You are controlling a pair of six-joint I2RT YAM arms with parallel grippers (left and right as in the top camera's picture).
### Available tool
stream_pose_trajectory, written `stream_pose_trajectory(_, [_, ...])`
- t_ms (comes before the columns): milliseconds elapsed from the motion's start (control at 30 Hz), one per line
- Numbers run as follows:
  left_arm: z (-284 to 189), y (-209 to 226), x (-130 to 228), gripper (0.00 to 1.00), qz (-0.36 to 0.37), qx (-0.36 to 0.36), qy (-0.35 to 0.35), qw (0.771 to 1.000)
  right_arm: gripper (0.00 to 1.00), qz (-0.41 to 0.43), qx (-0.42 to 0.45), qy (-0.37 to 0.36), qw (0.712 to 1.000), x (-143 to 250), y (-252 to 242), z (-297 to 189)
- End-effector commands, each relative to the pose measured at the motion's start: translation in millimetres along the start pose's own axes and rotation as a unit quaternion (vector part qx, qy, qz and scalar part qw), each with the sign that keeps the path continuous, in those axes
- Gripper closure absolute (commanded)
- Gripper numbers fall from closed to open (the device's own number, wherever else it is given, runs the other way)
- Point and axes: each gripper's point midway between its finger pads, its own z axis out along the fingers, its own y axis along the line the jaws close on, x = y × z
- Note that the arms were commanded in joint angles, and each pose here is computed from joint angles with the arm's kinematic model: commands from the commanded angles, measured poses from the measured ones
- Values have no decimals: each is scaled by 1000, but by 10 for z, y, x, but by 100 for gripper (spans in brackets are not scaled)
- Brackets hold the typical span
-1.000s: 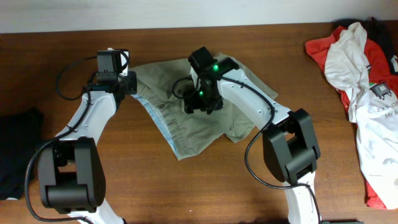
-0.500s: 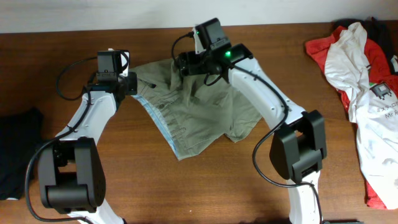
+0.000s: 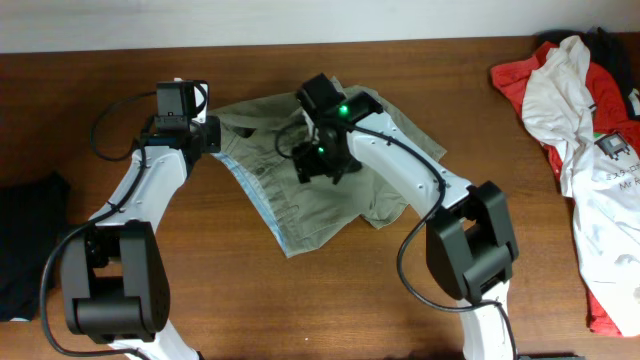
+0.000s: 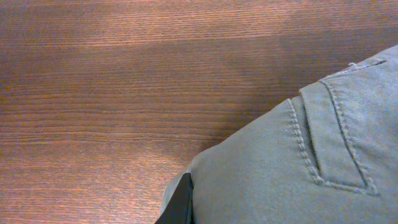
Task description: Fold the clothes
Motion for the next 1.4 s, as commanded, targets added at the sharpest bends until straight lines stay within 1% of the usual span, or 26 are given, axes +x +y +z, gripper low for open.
stream_pose_trajectory(0, [-9, -14, -61, 100, 4, 5, -6, 1000, 20, 18, -5, -12, 1000, -72, -326, 28])
stream_pose_trajectory(100, [-9, -14, -60, 100, 4, 5, -6, 1000, 19, 24, -45, -41, 998, -257, -314, -12])
stream_pose_trajectory(233, [-9, -13, -58, 100, 4, 5, -6, 1000, 19, 19, -51, -54, 997, -321, -286, 59])
stream_pose_trajectory(400, [-9, -13, -50, 100, 4, 5, -4, 1000, 26, 24, -57, -50, 997, -341, -283, 293])
stream_pose_trajectory(500, [-9, -13, -49, 100, 4, 5, -4, 1000, 26, 22, -58, -61, 996, -406, -294, 323])
stream_pose_trajectory(567, [-9, -13, -50, 100, 4, 5, -4, 1000, 25, 18, -27, -48, 998, -336, -435, 335])
stream_pose_trajectory(667, [-9, -14, -52, 100, 4, 5, -5, 1000, 25, 28, -16, -36, 999, -299, -671, 304])
stream_pose_trajectory(733, [-9, -14, -52, 100, 4, 5, -5, 1000, 25, 31, 0, -43, 999, -341, -856, 275])
stream_pose_trajectory(800, [-9, -14, -52, 100, 4, 5, -5, 1000, 25, 32, -2, -56, 998, -410, -914, 255])
stream_pose_trajectory(900, [-9, -14, -51, 100, 4, 5, -4, 1000, 25, 16, -28, -67, 997, -469, -724, 271])
stream_pose_trajectory(1033, [-9, -14, -62, 100, 4, 5, -6, 1000, 24, -20, -37, -61, 997, -392, -357, 342])
stream_pose_trajectory(1067, [-9, -14, -58, 100, 4, 5, -6, 1000, 26, -31, -39, -57, 997, -357, -252, 381])
stream_pose_trajectory(1100, [-9, -14, -53, 100, 4, 5, -5, 1000, 32, -26, -40, -53, 997, -334, -210, 432])
stream_pose_trajectory(1133, [-9, -14, -51, 100, 4, 5, -4, 1000, 56, -16, -39, -48, 998, -320, -227, 482])
stream_pose_trajectory(1167, [-9, -14, -50, 100, 4, 5, -4, 1000, 66, -6, -36, -44, 998, -313, -254, 516])
stream_pose_trajectory(1200, [-9, -14, -49, 100, 4, 5, -4, 1000, 80, -2, -30, -44, 999, -320, -309, 531])
stream_pose_trajectory(1233, [-9, -14, -50, 100, 4, 5, -4, 1000, 96, 1, -21, -47, 999, -337, -358, 528])
stream_pose_trajectory(1333, [-9, -14, -51, 100, 4, 5, -4, 1000, 96, 3, 3, -53, 999, -356, -446, 509])
stream_pose_trajectory(1367, [-9, -14, -54, 100, 4, 5, -5, 1000, 96, 5, 6, -56, 998, -372, -466, 435])
